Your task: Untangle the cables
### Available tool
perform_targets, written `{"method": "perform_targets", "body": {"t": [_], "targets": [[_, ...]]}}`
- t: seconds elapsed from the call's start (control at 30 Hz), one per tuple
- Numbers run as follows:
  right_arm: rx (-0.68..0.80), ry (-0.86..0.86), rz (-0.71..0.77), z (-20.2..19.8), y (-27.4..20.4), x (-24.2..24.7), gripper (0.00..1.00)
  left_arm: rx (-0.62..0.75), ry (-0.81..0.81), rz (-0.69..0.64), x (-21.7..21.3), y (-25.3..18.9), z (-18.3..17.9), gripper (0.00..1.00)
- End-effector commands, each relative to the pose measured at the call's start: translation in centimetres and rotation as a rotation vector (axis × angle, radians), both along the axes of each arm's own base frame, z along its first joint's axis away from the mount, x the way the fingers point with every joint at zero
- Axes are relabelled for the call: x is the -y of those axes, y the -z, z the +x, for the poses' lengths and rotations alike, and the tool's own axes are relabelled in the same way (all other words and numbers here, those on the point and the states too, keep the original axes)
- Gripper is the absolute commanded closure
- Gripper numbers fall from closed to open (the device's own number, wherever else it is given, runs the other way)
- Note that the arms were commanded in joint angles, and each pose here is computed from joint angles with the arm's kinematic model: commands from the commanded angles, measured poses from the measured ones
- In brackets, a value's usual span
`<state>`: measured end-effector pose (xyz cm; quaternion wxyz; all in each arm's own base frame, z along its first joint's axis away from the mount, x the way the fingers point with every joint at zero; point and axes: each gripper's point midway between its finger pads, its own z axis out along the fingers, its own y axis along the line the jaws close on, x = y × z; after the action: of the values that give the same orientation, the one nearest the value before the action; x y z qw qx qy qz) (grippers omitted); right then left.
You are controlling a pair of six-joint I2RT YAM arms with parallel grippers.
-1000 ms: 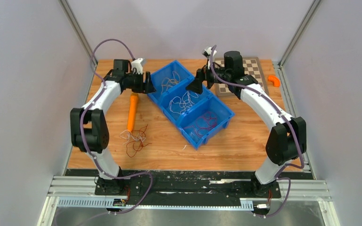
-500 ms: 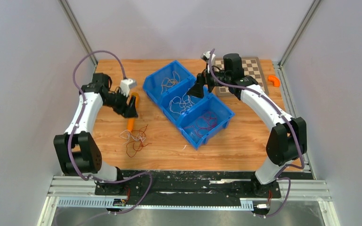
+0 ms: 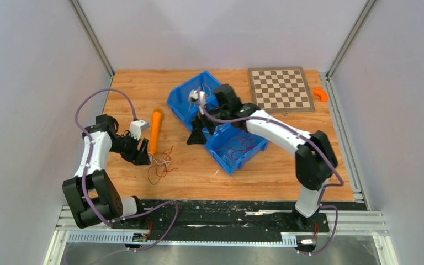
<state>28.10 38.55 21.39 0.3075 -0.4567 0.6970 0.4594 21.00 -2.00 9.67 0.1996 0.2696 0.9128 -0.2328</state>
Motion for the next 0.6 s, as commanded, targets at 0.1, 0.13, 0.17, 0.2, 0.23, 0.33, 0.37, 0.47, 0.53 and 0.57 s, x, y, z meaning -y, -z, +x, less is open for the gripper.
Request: {"method": "perform_targets", "body": {"t": [0.1,0.13,0.17,0.2,0.23,0.33,0.37,0.47,0.53,0.57], "targets": [[-0.060,-0.016,-0.113,-3.3,5.9,-8.9,0.10,0.024,-0.302,-0.032,-2.8,-0.9,1.0,0.30],[-0.055,-0.016,-0.127,-3.7,6.5,-9.7,0.09,0.023,-0.343,-0.036,-3.5,-1.0,1.0,0.30],[-0.053,-0.022,-0.141,-4.2,7.4,-10.6,0.08,0.015,-0.375,-0.046,-3.7,-1.1,1.1,0.30],[-0.054,-0.030,-0.151,-4.7,7.9,-11.3,0.08,0.013,-0.401,-0.054,-4.0,-1.1,1.0,0.30],[-0.052,-0.032,-0.157,-4.9,8.4,-12.0,0.08,0.010,-0.417,-0.051,-4.2,-1.1,1.0,0.30],[-0.029,-0.009,-0.173,-4.9,9.4,-14.0,0.08,0.018,-0.436,-0.039,-4.6,-1.1,1.0,0.30],[-0.026,0.006,-0.184,-4.7,10.0,-14.5,0.08,0.024,-0.436,-0.038,-4.6,-1.2,1.0,0.30],[-0.008,0.049,-0.197,-3.7,11.0,-15.5,0.08,0.027,-0.442,-0.039,-4.7,-1.3,1.0,0.30],[0.016,0.050,-0.207,-3.6,11.8,-16.2,0.09,0.029,-0.448,-0.041,-4.7,-1.4,1.1,0.30],[0.029,0.049,-0.214,-3.5,12.2,-16.4,0.09,0.035,-0.451,-0.041,-4.7,-1.5,1.3,0.30]]}}
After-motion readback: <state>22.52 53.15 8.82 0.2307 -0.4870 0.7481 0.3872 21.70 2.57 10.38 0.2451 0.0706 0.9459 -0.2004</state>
